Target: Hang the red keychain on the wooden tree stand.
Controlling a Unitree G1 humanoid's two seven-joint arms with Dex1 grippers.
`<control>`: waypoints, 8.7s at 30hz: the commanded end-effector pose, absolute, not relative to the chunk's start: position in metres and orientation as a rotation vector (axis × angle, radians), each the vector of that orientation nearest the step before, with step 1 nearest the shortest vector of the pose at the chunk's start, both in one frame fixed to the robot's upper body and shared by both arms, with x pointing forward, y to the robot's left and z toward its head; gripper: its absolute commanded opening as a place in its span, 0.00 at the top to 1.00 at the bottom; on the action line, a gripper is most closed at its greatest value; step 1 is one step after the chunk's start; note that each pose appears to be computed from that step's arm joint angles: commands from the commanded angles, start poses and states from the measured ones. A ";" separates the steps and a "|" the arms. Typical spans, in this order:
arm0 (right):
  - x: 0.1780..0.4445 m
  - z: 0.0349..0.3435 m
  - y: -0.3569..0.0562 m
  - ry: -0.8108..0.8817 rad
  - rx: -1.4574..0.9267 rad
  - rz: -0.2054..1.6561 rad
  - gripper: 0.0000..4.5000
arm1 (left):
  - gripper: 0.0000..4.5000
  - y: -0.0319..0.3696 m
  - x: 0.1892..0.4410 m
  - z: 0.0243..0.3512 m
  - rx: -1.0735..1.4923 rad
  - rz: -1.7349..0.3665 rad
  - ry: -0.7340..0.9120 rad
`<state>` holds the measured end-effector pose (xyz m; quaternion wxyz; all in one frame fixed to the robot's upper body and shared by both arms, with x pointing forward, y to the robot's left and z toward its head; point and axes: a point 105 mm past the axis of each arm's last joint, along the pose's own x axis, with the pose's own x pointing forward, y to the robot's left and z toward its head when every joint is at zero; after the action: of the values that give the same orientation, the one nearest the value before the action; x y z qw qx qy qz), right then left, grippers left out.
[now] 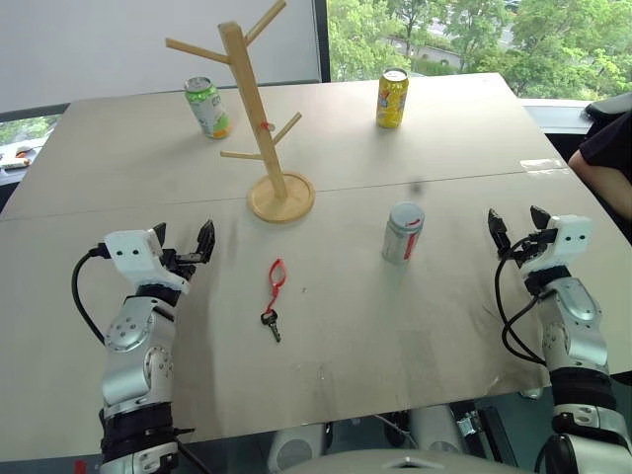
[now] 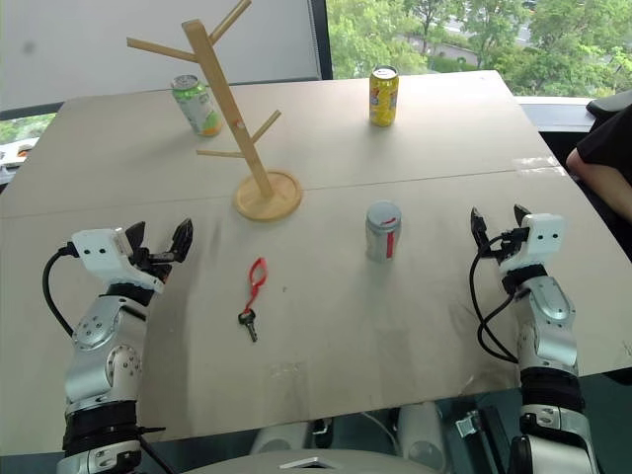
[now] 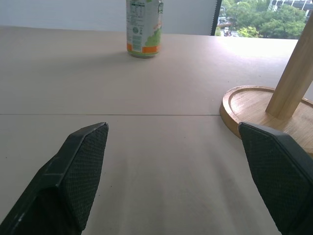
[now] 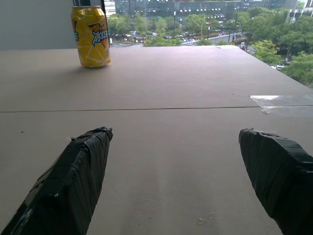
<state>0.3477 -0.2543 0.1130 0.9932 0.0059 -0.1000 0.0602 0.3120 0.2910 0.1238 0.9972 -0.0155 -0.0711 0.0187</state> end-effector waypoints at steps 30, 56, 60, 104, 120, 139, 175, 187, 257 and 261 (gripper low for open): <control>0.332 0.139 -0.227 -0.249 0.072 0.329 0.01 | 0.02 0.225 0.271 0.137 -0.062 -0.499 -0.264; 0.303 0.120 -0.127 -0.080 0.006 0.722 0.01 | 0.02 0.144 0.197 0.087 0.054 -1.012 -0.241; 0.312 0.116 -0.119 -0.097 -0.005 0.705 0.01 | 0.02 0.144 0.193 0.079 0.050 -1.025 -0.208; 0.337 0.108 -0.079 -0.156 0.010 0.750 0.39 | 0.00 0.152 0.185 0.063 0.036 -0.984 -0.195; 0.380 0.153 -0.287 -0.324 0.112 -0.126 0.39 | 0.00 0.151 0.194 0.064 0.023 -0.996 -0.213; 0.375 0.129 -0.311 -0.254 0.157 -0.195 0.03 | 0.00 0.153 0.198 0.064 0.026 -1.005 -0.216; 0.264 0.141 -0.170 -0.123 -0.216 1.094 0.03 | 0.00 0.180 0.235 0.106 -0.089 -0.242 -0.130; 0.241 0.110 -0.164 -0.109 -0.291 1.294 0.03 | 0.00 0.177 0.239 0.089 -0.040 -0.114 0.181; 0.263 0.284 -0.132 -0.407 -0.092 1.335 0.00 | 0.99 0.131 0.276 0.228 0.099 -0.272 -0.594; 0.273 0.283 -0.135 -0.389 -0.071 1.285 0.00 | 0.99 0.129 0.285 0.232 0.113 -0.237 -0.607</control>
<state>0.2724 -0.1318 0.2699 0.7778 -0.0257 -0.1585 0.6077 0.2874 0.1314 0.2229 0.9522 0.0493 -0.2754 -0.1228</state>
